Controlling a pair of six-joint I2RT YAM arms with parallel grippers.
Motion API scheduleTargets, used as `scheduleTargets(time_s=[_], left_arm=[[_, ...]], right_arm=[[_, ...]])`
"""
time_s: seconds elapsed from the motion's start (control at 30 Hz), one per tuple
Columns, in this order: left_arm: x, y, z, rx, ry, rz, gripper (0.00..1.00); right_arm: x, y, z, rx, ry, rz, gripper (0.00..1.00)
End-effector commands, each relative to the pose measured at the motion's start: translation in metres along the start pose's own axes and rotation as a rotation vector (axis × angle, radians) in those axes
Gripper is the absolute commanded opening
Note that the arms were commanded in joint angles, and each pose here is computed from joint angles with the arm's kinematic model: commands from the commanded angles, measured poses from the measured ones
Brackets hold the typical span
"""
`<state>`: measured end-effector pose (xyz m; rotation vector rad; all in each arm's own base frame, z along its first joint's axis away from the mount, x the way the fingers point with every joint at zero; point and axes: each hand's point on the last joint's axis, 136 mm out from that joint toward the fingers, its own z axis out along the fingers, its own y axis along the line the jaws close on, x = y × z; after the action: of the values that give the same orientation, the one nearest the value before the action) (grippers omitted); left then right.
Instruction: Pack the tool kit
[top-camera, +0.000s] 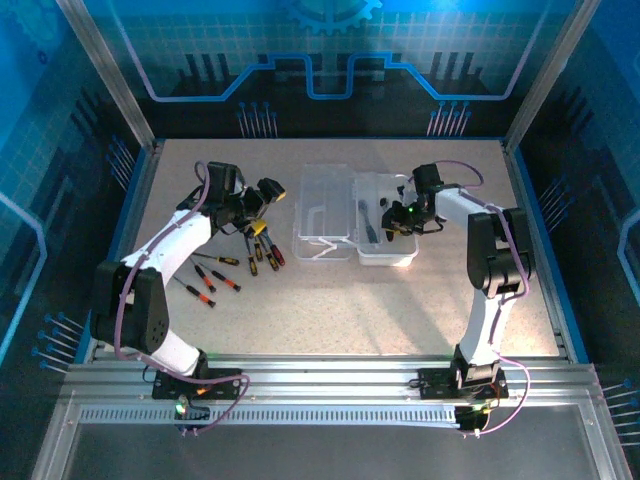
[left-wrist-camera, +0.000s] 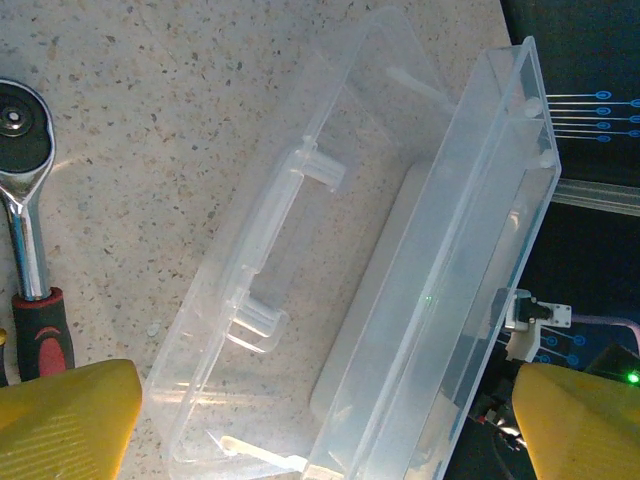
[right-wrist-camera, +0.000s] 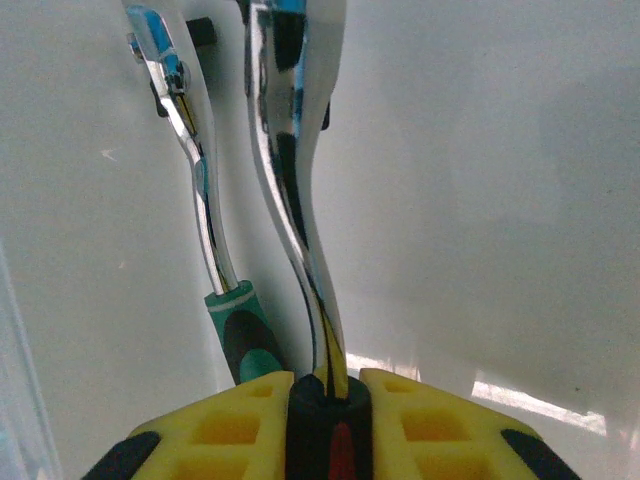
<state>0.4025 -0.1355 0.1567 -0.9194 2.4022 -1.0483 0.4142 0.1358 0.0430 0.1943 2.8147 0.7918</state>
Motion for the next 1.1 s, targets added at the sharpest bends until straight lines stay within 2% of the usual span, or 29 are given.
scheduleTargets(time_s=[0.0,0.3,0.57,0.83,1.07], left_arm=[[0.001,-0.009,-0.004,0.007,0.009,0.014,0.97],[0.004,-0.011,-0.012,0.013,0.004,0.031,0.97],[0.005,-0.017,-0.020,0.026,0.007,0.049,0.97],[0.000,-0.016,-0.028,0.016,-0.010,0.065,0.98],[-0.006,-0.006,-0.030,-0.053,-0.015,0.110,0.93]], right_arm=[[0.001,0.012,0.002,-0.019,0.022,-0.023,0.23],[0.005,0.016,0.001,-0.033,0.025,-0.018,0.24],[0.000,0.028,-0.016,-0.042,-0.005,-0.025,0.33],[-0.014,0.032,-0.066,0.051,-0.150,-0.032,0.35],[-0.018,0.031,-0.109,0.122,-0.260,-0.048,0.31]])
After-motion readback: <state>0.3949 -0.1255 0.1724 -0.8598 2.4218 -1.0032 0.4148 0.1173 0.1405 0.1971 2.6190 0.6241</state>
